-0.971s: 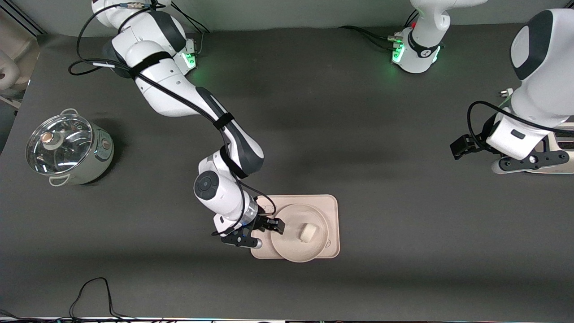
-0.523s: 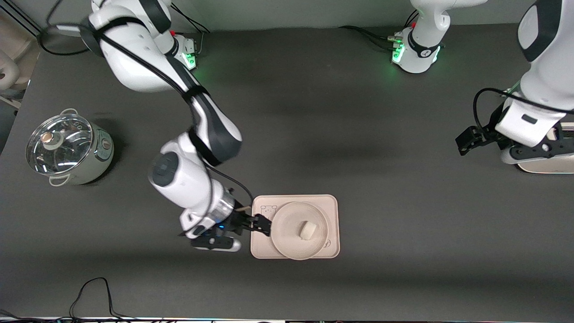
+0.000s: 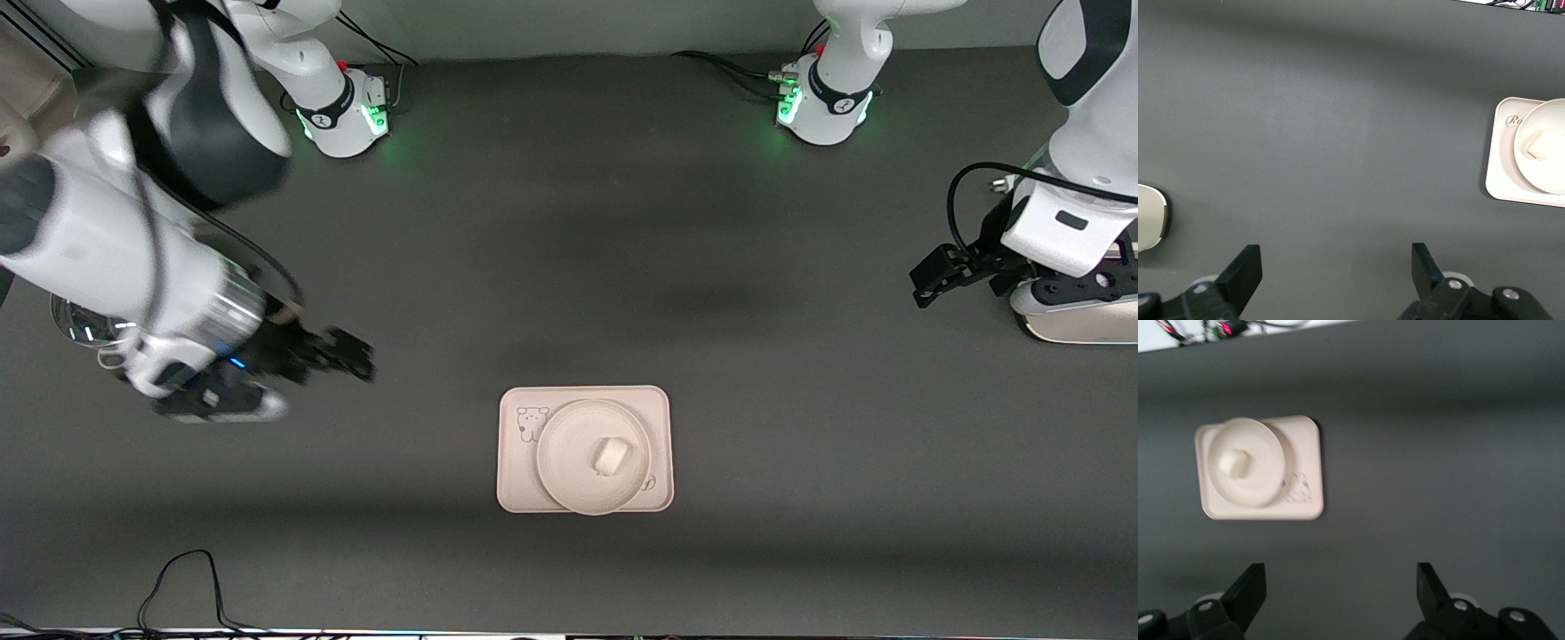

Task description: Place bun in plate and plate on tray

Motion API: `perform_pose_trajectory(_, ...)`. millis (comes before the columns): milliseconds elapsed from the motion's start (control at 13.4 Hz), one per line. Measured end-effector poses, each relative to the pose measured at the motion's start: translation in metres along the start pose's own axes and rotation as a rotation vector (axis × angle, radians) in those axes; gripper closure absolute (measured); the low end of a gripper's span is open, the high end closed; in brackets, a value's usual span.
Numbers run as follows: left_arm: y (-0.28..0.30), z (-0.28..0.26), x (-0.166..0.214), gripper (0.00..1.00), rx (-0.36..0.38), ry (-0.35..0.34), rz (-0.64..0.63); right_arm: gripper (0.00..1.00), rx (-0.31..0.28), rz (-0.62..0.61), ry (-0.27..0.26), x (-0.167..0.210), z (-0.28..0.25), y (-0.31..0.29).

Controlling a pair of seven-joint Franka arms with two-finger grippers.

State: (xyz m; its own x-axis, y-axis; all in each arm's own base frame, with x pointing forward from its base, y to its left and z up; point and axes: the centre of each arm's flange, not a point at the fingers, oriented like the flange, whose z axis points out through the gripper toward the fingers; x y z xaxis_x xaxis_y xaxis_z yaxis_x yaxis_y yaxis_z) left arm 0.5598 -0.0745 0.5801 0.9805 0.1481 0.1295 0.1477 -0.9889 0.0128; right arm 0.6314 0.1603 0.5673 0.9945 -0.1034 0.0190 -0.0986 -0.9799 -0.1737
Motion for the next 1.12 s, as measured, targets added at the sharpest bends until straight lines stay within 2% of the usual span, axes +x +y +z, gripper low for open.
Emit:
perform_pose_trajectory(75, -0.001, -0.001, -0.002, 0.00, 0.003, -0.004, 0.004, 0.00, -0.013, 0.033, -0.021, -0.011, -0.015, 0.031)
perform_pose_trajectory(374, -0.005, -0.004, -0.004, 0.00, 0.008, -0.013, 0.023, 0.00, -0.079, 0.136, -0.044, -0.058, -0.037, 0.129)
perform_pose_trajectory(672, -0.009, -0.006, -0.004, 0.00, 0.008, -0.013, 0.018, 0.00, -0.119, 0.094, -0.068, -0.083, -0.024, 0.114)
perform_pose_trajectory(1121, -0.015, -0.007, -0.004, 0.00, 0.010, -0.016, 0.009, 0.00, -0.127, 0.076, -0.072, -0.086, -0.020, 0.104)
